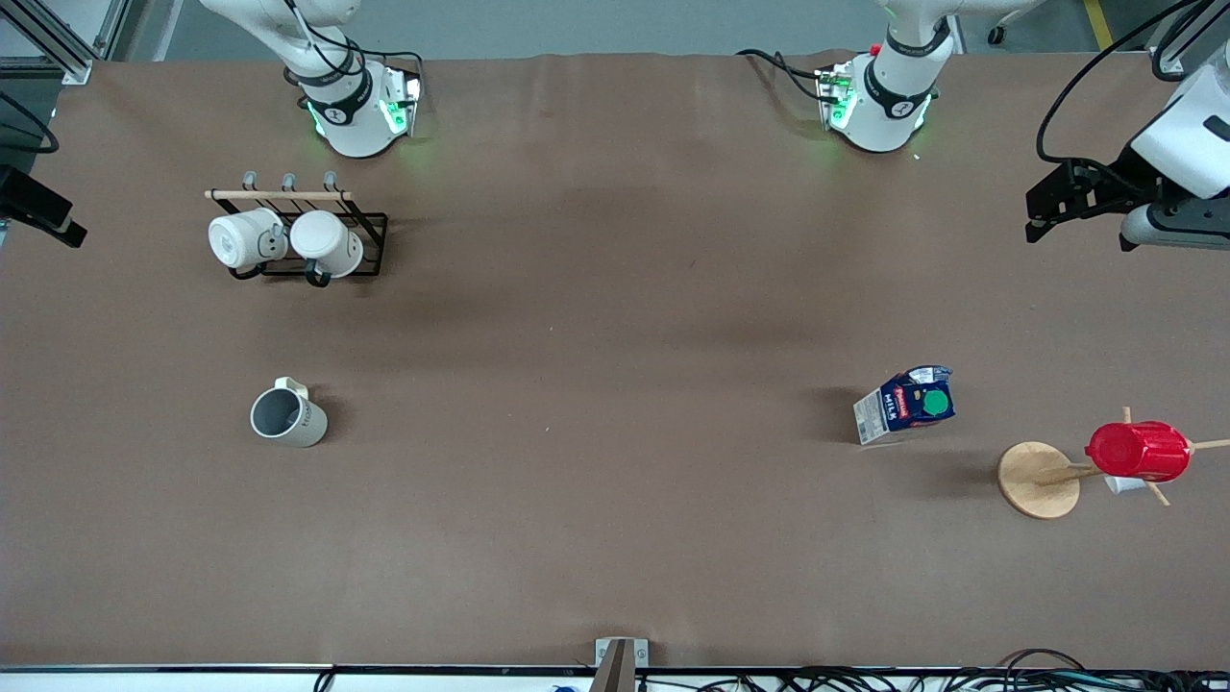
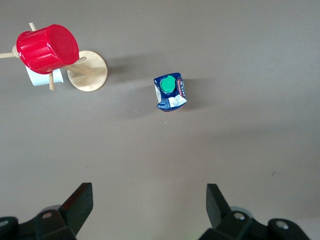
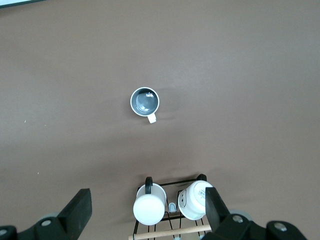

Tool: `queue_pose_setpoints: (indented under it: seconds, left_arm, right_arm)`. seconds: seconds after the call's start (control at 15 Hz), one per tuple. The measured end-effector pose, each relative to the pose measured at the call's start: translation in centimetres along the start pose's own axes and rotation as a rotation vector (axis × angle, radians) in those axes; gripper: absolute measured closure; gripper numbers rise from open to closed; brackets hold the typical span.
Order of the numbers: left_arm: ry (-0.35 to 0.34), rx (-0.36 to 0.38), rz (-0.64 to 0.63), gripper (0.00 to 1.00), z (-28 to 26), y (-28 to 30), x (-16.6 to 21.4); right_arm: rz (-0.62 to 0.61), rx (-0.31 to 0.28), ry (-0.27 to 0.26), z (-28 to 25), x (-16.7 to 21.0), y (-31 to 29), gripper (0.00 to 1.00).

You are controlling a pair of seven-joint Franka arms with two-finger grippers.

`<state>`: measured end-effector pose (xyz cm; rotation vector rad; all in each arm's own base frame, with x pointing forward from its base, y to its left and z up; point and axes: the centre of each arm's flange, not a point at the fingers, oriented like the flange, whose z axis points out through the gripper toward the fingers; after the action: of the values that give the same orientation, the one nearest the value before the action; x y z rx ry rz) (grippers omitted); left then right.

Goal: Place cup and milk on table

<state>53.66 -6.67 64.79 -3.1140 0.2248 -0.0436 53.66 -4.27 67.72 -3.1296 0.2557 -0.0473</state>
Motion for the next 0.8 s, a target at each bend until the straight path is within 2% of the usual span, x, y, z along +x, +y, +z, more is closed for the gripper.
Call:
queue_pose_setpoints:
  seconds: [0.27,0.47,0.67,0.8]
  left_arm:
    - [-0.001,0.000,-0.001,0.00,0.1,-0.1,0.0]
    - [-0.027,-0.003,-0.003,0.00,1.4,-0.2,0.8]
    - [-0.065,-0.010,-0.006,0.00,5.9,-0.5,3.3]
    - [-0.068,-0.014,-0.033,0.00,10.1,-0.5,5.2]
  right_arm:
    - [-0.022,0.000,0.000,0.0,-0.1,-1.2,0.00]
    - [-0.022,0.000,-0.001,0.0,-0.1,-1.2,0.00]
    - [-0.044,0.001,-0.031,1.4,0.3,-1.5,0.00]
    - [-0.089,0.004,-0.052,4.5,2.2,-1.7,0.00]
